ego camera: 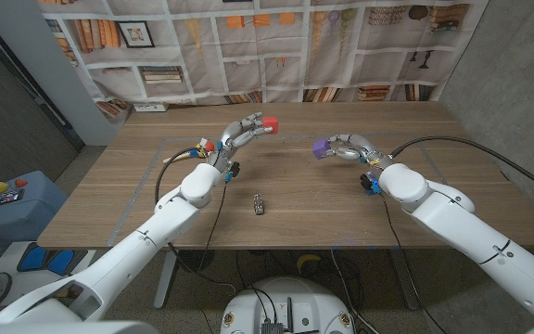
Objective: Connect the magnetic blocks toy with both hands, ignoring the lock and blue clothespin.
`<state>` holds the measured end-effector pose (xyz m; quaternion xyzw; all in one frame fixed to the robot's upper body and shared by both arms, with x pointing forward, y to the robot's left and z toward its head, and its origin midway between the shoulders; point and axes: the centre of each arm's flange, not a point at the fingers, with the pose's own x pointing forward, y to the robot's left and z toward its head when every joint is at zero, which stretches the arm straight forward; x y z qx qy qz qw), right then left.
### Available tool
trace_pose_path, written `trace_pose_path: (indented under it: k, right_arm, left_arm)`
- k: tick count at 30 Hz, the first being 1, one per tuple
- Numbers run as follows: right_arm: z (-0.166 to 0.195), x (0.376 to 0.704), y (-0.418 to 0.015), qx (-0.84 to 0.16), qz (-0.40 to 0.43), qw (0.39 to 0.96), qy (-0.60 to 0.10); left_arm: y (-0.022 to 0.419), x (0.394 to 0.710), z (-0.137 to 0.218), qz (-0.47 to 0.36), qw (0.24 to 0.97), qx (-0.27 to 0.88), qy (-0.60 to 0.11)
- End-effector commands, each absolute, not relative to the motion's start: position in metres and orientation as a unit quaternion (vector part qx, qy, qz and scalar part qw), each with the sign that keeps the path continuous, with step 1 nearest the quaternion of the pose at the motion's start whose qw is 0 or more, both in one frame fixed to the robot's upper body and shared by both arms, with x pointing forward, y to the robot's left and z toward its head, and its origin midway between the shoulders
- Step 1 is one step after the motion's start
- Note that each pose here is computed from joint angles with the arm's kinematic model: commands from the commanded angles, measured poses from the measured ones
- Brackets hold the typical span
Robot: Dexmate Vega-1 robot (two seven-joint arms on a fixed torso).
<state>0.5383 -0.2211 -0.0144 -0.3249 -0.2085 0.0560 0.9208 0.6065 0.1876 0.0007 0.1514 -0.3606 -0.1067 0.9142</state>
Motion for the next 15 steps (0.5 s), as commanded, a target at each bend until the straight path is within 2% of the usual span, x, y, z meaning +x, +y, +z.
trace_pose_path:
  k: [1, 15]
  right_arm:
    - [-0.0148, 0.5401, -0.2271, -0.253, 0.075, 0.936, -0.234]
    - [-0.0153, 0.5455, -0.2295, -0.186, 0.104, 0.943, -0.254]
  left_arm:
    - [0.1774, 0.6063, 0.0008, -0.132, 0.91, 0.137, -0.369]
    - [0.1711, 0.6078, 0.0025, -0.159, 0.905, 0.13, -0.372]
